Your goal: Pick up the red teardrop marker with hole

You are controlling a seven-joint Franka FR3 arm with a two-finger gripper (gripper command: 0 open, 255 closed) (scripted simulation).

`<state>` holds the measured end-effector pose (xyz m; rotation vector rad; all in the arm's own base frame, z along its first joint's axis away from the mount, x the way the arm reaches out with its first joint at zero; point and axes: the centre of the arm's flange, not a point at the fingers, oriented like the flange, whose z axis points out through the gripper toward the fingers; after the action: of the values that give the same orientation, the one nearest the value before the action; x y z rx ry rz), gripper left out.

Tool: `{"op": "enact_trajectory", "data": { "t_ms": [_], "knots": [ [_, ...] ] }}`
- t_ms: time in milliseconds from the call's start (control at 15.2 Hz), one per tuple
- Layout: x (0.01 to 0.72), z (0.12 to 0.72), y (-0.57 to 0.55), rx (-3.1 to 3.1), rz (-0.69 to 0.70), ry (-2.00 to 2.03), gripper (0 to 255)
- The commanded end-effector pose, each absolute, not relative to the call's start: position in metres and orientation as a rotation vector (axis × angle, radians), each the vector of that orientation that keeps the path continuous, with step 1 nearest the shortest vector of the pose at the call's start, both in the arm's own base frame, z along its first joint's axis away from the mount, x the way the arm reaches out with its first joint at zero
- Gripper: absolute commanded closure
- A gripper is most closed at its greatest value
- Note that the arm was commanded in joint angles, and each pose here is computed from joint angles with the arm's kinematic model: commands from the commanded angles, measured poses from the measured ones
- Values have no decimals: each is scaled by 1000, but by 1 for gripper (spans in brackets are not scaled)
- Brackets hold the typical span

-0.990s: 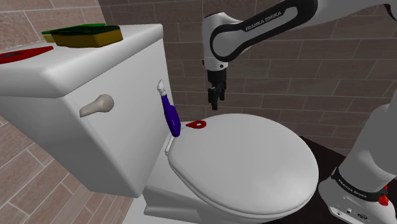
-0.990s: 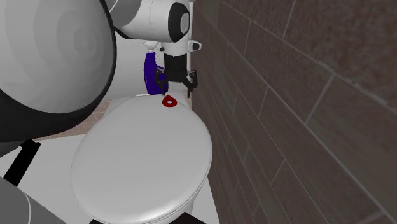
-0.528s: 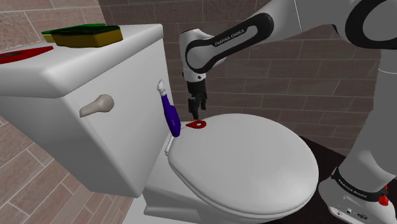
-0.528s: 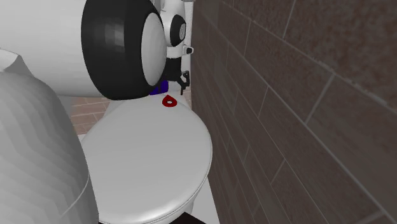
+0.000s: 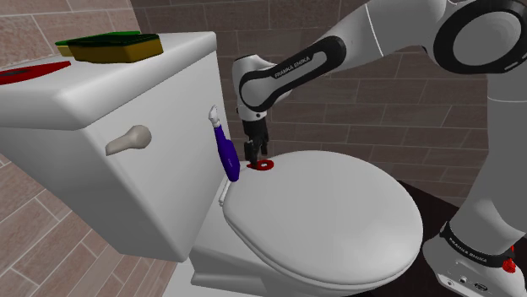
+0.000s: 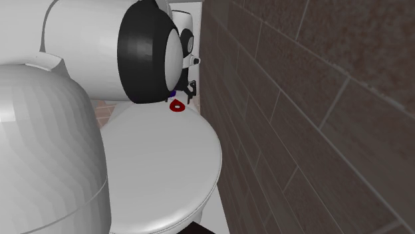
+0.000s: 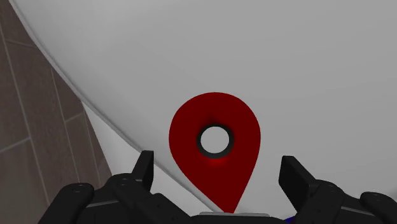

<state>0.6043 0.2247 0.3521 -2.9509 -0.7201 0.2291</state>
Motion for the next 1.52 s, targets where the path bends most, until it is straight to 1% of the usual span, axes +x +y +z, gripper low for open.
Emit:
{"op": "enact_trajectory", "data": {
  "t_ms": [0, 132, 198, 792, 1452],
  "knots": [
    [604, 343, 224, -2951, 228, -720, 0],
    [604, 343, 224, -2951, 228, -720, 0],
    [604, 343, 224, -2951, 228, -720, 255],
    [604, 343, 224, -2951, 228, -720, 255],
    [604, 396, 224, -2951, 228, -720, 255]
  ]
}}
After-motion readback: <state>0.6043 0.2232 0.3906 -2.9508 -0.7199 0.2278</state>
